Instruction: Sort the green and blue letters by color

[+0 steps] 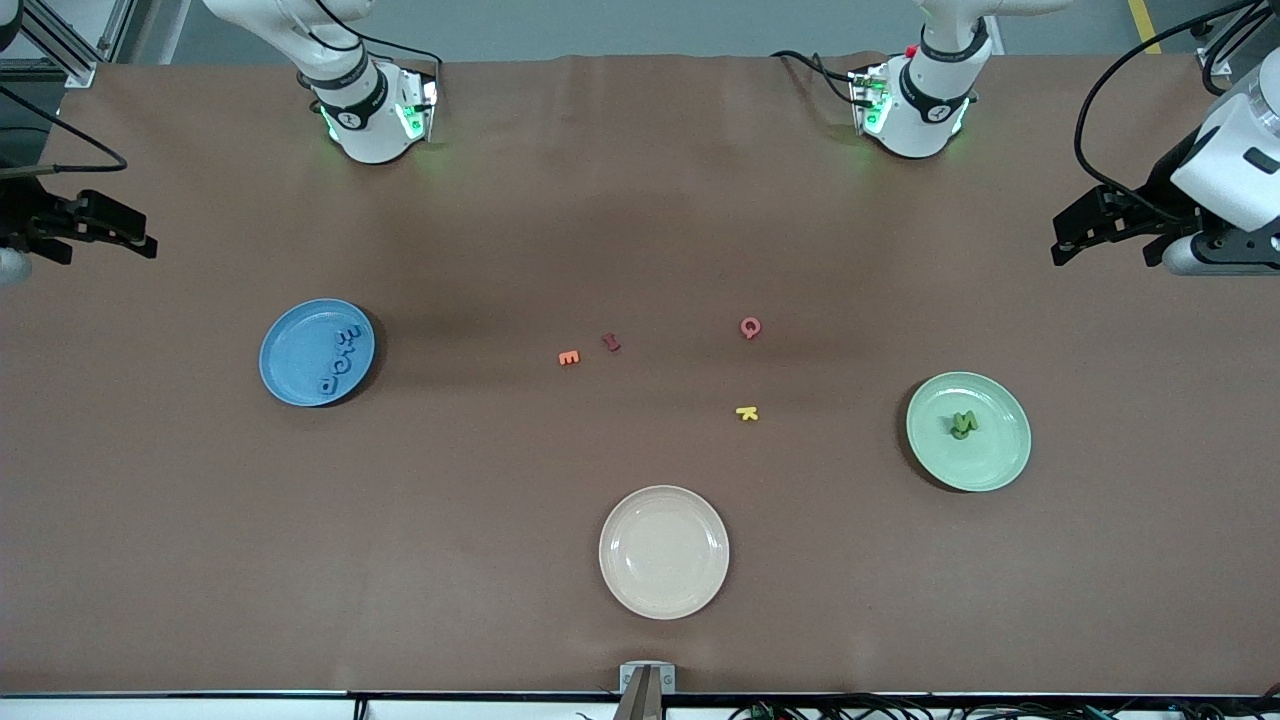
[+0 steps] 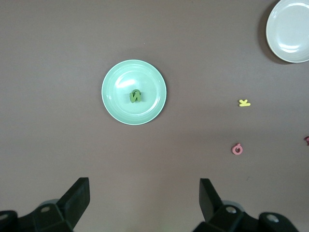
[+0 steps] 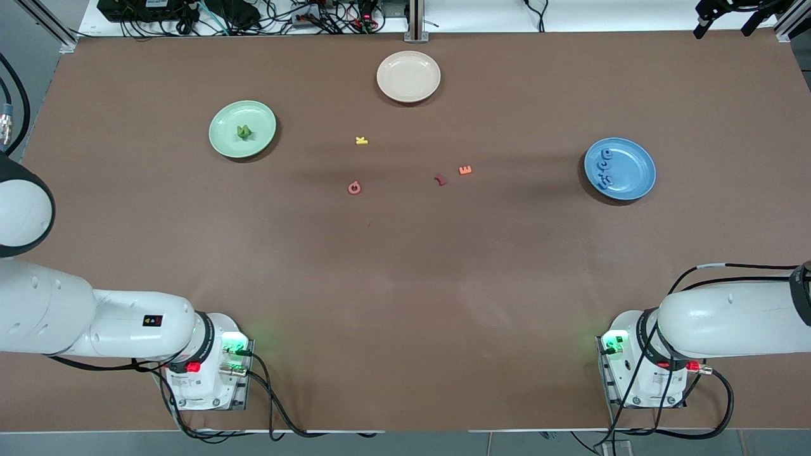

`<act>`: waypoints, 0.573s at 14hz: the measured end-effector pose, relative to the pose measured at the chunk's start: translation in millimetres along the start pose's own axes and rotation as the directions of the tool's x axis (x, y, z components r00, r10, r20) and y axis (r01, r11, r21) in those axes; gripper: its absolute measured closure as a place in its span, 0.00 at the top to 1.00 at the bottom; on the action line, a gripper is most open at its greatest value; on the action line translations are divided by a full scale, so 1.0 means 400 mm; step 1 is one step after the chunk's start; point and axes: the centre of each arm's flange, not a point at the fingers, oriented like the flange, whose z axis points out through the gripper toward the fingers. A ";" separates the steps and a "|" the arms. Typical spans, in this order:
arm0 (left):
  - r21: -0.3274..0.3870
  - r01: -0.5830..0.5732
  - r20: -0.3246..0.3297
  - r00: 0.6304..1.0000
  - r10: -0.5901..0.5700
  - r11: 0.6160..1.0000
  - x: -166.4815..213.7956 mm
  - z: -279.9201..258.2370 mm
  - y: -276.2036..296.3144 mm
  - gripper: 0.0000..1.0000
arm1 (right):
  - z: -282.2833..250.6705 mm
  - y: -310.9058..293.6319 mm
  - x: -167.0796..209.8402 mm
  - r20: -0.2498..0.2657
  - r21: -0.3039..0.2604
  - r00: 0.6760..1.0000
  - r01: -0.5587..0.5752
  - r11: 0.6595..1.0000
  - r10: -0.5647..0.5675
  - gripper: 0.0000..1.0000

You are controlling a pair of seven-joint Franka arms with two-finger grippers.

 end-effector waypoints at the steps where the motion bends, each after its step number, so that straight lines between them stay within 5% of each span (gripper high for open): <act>1: 0.000 0.002 -0.004 1.000 -0.002 1.000 0.001 -0.005 -0.003 1.00 | -0.006 0.000 -0.005 -0.002 0.000 1.000 0.000 1.000 0.000 1.00; 8: 0.008 0.039 0.036 0.999 -0.040 0.999 -0.035 -0.038 -0.038 1.00 | -0.017 -0.001 -0.022 0.000 0.003 1.000 0.000 1.000 0.000 1.00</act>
